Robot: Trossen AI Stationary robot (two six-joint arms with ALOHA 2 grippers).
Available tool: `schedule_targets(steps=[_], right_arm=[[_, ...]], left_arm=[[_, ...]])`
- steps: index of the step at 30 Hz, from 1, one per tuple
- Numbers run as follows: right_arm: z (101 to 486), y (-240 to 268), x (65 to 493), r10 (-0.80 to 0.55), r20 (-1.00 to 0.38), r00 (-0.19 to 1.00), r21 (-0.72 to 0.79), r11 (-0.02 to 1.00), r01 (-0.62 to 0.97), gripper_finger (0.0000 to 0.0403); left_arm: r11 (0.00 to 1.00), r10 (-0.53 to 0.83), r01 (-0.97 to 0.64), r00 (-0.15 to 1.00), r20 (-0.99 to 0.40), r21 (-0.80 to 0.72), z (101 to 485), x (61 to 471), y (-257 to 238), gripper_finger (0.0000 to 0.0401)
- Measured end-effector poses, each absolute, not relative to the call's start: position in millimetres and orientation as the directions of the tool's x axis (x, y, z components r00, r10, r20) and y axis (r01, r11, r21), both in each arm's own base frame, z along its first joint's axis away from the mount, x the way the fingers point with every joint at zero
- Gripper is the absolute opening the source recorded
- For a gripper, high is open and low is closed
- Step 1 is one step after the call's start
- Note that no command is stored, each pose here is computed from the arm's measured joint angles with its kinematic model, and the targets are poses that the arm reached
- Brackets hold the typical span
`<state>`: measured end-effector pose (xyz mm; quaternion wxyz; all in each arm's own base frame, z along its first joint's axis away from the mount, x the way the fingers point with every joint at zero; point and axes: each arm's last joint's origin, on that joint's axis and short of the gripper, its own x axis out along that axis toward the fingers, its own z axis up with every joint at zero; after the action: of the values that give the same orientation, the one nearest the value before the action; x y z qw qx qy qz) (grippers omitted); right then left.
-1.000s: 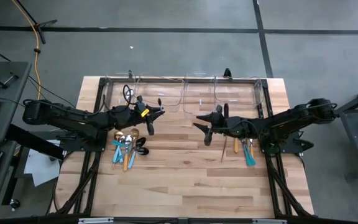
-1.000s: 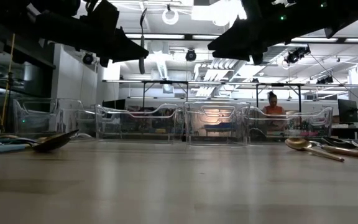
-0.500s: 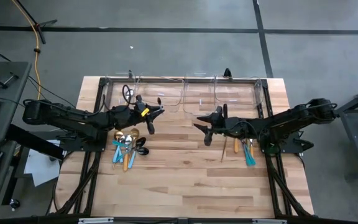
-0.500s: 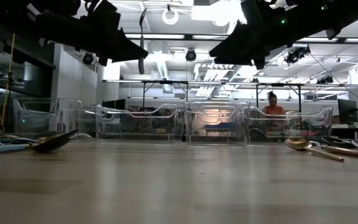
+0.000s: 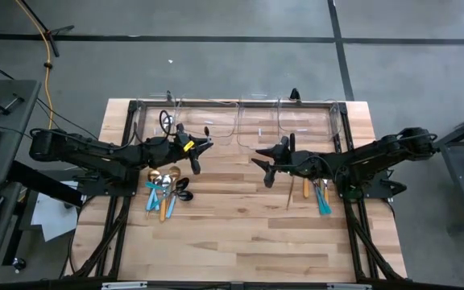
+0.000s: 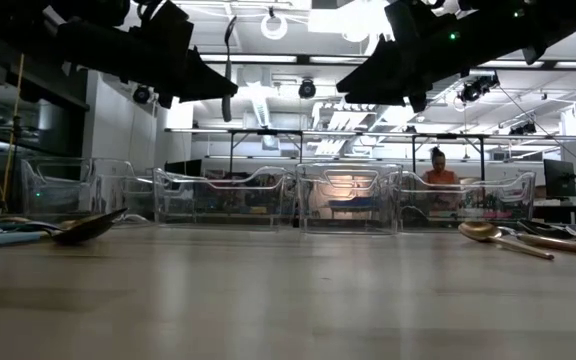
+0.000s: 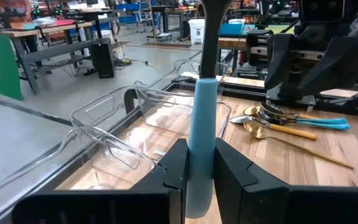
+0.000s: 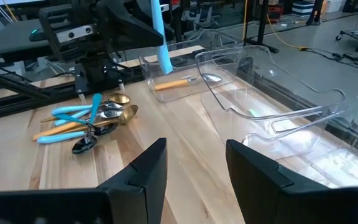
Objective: Sort silverware by color (type)
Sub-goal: Put the blue spoon into the middle left transparent bin
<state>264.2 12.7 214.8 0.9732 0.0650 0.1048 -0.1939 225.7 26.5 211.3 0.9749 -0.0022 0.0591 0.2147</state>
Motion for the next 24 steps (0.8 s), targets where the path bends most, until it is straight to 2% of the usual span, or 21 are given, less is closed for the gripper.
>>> schedule_targets(steps=[12, 24], right_arm=[[214.5, 12.9, 264.2, -0.361, -0.233, 0.903, 0.130, 0.909, 0.396, 0.0149], [218.5, 5.2, 265.4, -0.387, -0.194, 0.901, 0.095, 0.907, 0.410, 0.0149]], left_arm=[[0.897, 0.443, -0.442, 0.891, -0.104, 0.034, 212.7, 225.3, 30.1, 0.0033], [0.874, 0.472, -0.486, 0.854, -0.218, -0.007, 200.9, 222.5, 34.5, 0.0033]])
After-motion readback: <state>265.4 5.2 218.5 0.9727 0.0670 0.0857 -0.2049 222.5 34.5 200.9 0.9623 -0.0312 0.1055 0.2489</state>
